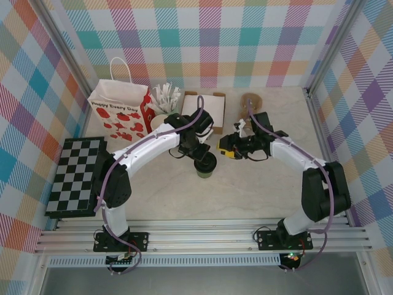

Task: Pack the takeout coffee

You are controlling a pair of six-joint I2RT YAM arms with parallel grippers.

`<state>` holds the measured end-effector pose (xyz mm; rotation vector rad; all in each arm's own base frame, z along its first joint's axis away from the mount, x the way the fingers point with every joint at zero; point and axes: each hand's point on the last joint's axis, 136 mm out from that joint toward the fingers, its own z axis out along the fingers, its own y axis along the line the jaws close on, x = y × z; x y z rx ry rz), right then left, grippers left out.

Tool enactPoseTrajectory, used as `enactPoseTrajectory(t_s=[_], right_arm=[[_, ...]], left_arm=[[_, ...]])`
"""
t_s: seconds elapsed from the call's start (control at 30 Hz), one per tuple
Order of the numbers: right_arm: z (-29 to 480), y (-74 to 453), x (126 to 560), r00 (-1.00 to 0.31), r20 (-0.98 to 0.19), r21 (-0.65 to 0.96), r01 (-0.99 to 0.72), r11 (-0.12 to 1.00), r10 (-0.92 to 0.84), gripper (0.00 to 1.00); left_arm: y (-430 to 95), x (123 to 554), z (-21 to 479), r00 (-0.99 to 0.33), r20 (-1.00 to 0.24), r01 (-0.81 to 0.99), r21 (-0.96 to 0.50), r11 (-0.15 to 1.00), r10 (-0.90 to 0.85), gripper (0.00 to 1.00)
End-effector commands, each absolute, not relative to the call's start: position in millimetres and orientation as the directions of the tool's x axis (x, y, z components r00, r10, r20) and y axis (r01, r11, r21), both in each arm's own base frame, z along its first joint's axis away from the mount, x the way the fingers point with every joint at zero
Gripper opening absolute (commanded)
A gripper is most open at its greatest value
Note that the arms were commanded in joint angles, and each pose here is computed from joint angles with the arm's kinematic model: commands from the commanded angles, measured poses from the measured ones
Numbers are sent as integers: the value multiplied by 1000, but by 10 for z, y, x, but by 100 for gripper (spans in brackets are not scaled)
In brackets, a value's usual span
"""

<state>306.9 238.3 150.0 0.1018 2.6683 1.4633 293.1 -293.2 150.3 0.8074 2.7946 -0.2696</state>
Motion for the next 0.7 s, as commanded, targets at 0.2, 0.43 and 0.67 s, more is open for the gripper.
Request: enactPoseTrajectory(t_s=[0.2, 0.43, 0.67], right_arm=[[1258, 2463, 2971, -997, 76, 848, 79, 525, 28, 42], [1189, 2476, 2902, -995, 95, 844, 91, 528, 19, 41], [995, 2462, 2829, -990, 134, 805, 131, 579, 39, 37]], left_arm=[[-2997, 2978, 1386, -799, -248, 585, -117, 802, 547, 0], [-2974, 2963, 1249, -823, -232, 554, -122, 824, 519, 0], [-2973, 2949, 1204, -833, -224, 540, -133, 831, 506, 0]])
